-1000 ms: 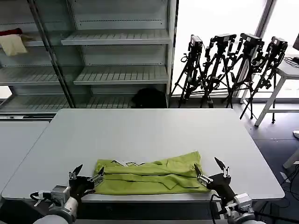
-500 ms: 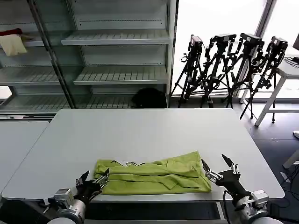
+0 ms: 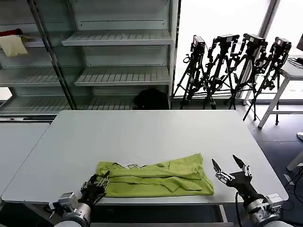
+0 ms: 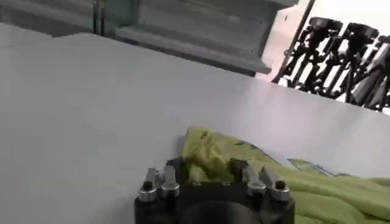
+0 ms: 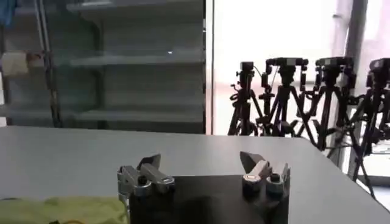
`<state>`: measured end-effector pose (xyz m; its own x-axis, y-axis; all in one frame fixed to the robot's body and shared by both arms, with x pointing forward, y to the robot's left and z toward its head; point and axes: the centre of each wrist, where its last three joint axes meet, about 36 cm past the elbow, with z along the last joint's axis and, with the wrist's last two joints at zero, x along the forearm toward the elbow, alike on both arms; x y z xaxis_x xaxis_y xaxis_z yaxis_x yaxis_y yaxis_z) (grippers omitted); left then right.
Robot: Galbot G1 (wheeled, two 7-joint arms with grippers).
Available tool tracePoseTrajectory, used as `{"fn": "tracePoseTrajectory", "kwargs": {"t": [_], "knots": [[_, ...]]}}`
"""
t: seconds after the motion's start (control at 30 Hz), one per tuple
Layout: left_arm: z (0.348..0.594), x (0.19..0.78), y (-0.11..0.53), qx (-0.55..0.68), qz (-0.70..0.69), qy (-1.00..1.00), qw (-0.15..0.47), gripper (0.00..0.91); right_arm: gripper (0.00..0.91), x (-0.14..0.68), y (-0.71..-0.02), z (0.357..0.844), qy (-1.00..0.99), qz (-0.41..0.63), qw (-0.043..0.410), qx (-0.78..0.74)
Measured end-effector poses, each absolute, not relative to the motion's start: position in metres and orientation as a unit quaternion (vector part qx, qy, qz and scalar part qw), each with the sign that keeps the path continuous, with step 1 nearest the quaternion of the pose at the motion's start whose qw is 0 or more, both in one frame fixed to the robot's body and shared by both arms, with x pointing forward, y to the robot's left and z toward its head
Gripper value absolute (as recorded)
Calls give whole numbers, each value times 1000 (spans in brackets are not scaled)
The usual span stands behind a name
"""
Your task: Fold and organize the clothes.
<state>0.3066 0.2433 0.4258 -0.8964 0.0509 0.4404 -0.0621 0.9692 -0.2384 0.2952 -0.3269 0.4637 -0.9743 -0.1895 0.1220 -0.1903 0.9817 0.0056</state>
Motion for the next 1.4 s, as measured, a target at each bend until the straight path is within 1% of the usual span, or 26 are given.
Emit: {"fn": "tracePoseTrajectory", "kwargs": {"t": [0.23,0.43,0.77,0.97,1.17,1.27,1.4], "knots": [[417,307,240,0,126,-966,225,0,907,295,-329,463,-994,1,58,94],[420,310,238,4,134,-969,209,0,907,297,-329,463,-994,-1,56,93],[450,319,268,50,131,-977,162,0,897,300,-326,460,-994,-1,55,93],[467,325,307,104,117,-978,138,0,887,303,-324,460,-994,0,55,97],[494,321,343,152,97,-978,107,0,887,306,-323,461,-994,0,52,98],[507,316,346,159,90,-979,94,0,887,307,-323,460,-994,-1,51,97],[520,305,335,142,78,-984,80,0,887,307,-321,459,-994,-4,52,96]]}}
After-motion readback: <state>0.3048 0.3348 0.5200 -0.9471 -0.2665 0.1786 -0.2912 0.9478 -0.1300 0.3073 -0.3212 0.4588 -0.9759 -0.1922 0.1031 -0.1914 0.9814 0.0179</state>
